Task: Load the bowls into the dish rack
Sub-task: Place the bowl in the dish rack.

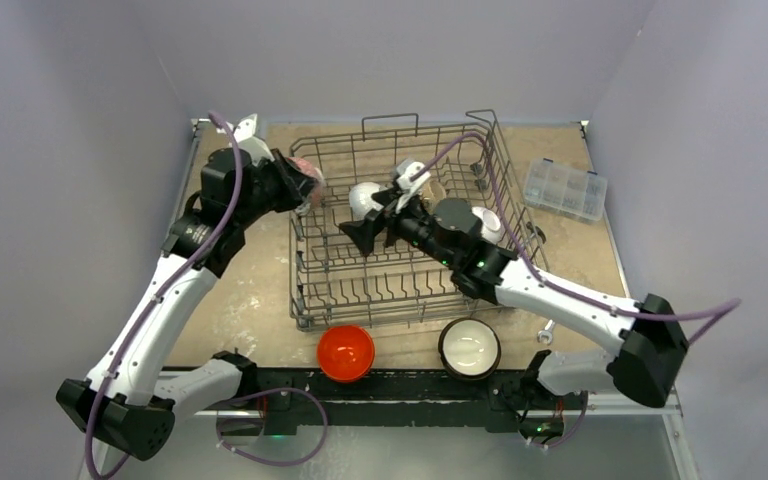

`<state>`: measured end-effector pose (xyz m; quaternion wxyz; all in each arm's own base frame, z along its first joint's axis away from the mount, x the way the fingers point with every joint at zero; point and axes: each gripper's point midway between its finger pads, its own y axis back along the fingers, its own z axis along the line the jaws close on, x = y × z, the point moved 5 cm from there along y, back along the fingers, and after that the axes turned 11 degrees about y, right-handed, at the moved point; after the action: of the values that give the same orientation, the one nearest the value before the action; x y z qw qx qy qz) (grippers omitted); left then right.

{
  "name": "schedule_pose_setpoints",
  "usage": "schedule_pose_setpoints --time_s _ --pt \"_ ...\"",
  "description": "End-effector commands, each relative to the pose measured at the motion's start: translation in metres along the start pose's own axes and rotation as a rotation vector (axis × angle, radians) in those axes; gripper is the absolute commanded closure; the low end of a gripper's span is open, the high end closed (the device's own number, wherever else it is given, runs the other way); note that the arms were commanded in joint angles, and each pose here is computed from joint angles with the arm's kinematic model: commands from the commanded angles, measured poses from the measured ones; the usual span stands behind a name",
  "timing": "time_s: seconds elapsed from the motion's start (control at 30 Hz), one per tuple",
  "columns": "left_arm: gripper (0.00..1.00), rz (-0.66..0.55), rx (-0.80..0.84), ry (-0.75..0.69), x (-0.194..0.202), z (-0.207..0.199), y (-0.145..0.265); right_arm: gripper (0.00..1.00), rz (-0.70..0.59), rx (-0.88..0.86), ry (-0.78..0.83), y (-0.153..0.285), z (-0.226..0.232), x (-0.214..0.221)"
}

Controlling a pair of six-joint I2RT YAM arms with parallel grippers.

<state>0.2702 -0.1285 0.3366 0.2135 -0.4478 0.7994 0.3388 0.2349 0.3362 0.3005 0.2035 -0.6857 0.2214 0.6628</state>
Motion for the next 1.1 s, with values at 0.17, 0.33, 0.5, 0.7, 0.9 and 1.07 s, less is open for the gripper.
schedule_pose_setpoints --time_s 0.17,0.33,0.5,0.7,0.9,1.07 --pt "1.00 0.069 0.462 0.177 0.037 -0.105 -0.012 0.01 -0.012 0.002 -0.156 0.056 -0.006 -0.017" --pt "1.00 0.112 0.516 0.245 0.063 -0.121 -0.020 0.01 0.026 0.154 -0.180 0.081 -0.022 -0.017" --pt "1.00 0.163 0.563 0.300 0.088 -0.132 -0.022 0.01 0.078 0.280 -0.166 0.101 -0.036 -0.010" --pt "1.00 0.223 0.614 0.357 0.111 -0.134 -0.027 0.01 0.155 0.298 -0.184 0.127 -0.034 -0.001" --pt "1.00 0.296 0.678 0.387 0.134 -0.140 -0.028 0.01 0.110 0.292 -0.220 0.158 -0.031 -0.014" --pt "1.00 0.365 0.733 0.378 0.155 -0.150 -0.032 0.01 0.007 0.304 -0.243 0.180 -0.032 -0.045"
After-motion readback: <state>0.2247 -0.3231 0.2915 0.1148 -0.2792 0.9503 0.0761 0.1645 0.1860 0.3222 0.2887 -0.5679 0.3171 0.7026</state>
